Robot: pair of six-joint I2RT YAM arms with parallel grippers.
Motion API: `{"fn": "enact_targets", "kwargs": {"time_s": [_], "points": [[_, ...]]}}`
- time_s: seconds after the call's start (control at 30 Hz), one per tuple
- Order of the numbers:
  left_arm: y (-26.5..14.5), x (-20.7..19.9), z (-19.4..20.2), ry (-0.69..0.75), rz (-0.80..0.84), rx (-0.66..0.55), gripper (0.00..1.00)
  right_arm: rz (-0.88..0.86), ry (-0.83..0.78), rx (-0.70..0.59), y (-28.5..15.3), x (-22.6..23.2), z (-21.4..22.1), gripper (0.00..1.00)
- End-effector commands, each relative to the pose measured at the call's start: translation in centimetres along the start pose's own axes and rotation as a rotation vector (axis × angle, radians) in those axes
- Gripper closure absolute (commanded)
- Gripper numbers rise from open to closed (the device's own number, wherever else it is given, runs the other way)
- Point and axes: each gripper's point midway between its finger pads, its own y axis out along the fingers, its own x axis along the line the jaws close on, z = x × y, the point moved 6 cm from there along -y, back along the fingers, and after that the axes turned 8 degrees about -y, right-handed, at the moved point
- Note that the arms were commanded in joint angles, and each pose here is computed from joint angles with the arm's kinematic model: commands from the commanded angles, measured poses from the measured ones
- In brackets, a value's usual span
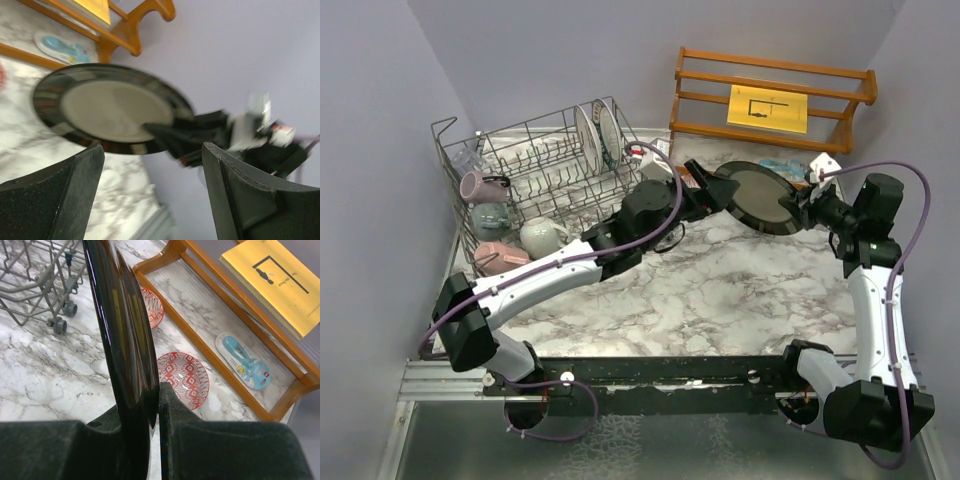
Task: Load the mixed dishes into the dish rack
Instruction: Pick up the plate at the center of the board.
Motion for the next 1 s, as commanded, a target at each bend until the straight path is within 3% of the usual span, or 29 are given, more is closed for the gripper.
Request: {"fn": "enact_targets", "kwargs": {"time_s": [0.0,0.23,0.43,0.67,0.97], "points": [[-2.9,-1.0,-2.9,0.378,0.284,-0.013,0.18,-0.016,-0.059,-0.171,-0.6,-1.9,-6.0,0.99],[-5.8,2.1,-10.1,0.614,0.194,0.002,0.18,-0.046,0.036,-0.208,0.1,-2.3,-8.9,0.99],[-8.7,3.2,-12.6,0.734,0.068,-0.045,0.17,-0.065,0.117,-0.242,2.2,-1.5,-13.3,0.99],[-12.2,3.8,-13.5,0.708,0.014,-0.134,0.18,-0.134,0.160,-0.295,5.7,0.9,-19.3,0.99],[-17.5,2.2,-15.3,0.661,0.062,-0.318,0.18,-0.136,0.169,-0.289,13.8,7.4,-25.5,0.99]]}}
